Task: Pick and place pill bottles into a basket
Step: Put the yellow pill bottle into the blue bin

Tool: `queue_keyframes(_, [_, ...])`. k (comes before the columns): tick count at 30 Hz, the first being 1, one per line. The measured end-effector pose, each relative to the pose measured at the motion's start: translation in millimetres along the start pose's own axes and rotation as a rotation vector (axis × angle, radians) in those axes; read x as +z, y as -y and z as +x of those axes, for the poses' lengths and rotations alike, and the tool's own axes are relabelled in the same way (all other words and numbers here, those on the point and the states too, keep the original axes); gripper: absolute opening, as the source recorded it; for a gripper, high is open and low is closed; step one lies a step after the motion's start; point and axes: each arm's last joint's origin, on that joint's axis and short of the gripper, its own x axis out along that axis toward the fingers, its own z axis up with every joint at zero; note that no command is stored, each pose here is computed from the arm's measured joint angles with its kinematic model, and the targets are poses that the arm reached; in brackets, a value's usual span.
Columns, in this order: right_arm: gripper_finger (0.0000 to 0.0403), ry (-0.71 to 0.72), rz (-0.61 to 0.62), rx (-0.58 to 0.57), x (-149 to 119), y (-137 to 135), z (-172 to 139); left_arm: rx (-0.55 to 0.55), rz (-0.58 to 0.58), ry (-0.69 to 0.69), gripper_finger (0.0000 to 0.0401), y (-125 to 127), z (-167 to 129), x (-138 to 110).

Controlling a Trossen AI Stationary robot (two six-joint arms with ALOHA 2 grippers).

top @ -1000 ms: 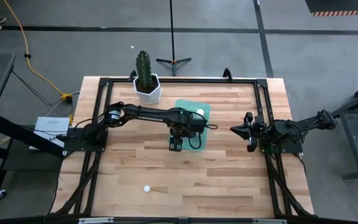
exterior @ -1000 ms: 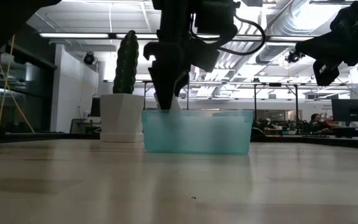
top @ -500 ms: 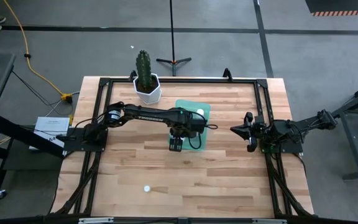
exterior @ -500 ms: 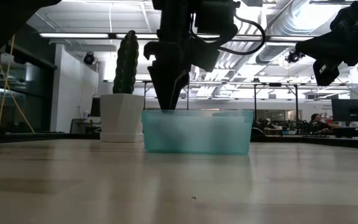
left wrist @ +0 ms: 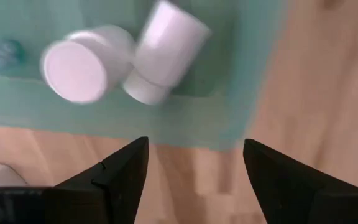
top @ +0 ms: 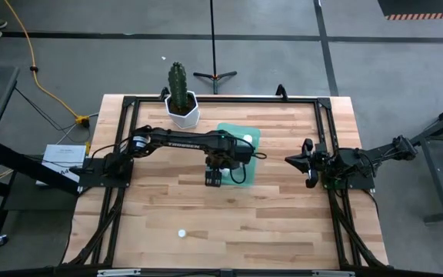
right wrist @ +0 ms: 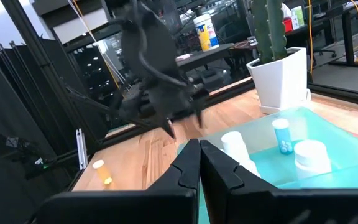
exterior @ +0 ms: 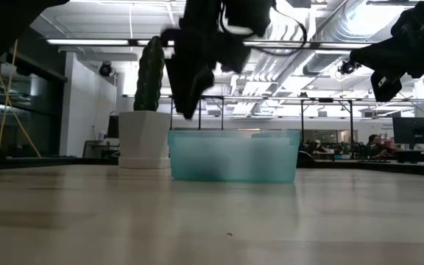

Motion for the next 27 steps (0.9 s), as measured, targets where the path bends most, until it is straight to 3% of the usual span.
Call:
queue_keyframes(6, [0.0000,-0.001,0.020,-0.001,-0.1,0.0,0.0,-0.102,-0.028,0.057,0.0280,18.5,-35.0,-8.4])
queue_keyframes(11, [0.0000,-0.009,0.049,0.007,-0.7,0.0,0.0,-0.121,-0.073,0.120,0.0271,46.9,-62.7,-23.8])
queue_keyframes(17, [0.0000,-0.015,0.049,0.006,-1.2,0.1,0.0,0.028,-0.131,0.255,0.0262,90.2,-99.8,-54.3])
queue_keyframes(24, [0.0000,-0.019,0.047,0.007,-1.6,0.2,0.0,0.125,-0.342,0.537,0.0255,126.8,-145.2,-98.0])
queue_keyframes(27, [0.0000,-0.027,0.045,0.013,-2.2,0.1,0.0,0.159,-0.408,0.590,0.0255,143.6,-146.2,-116.9])
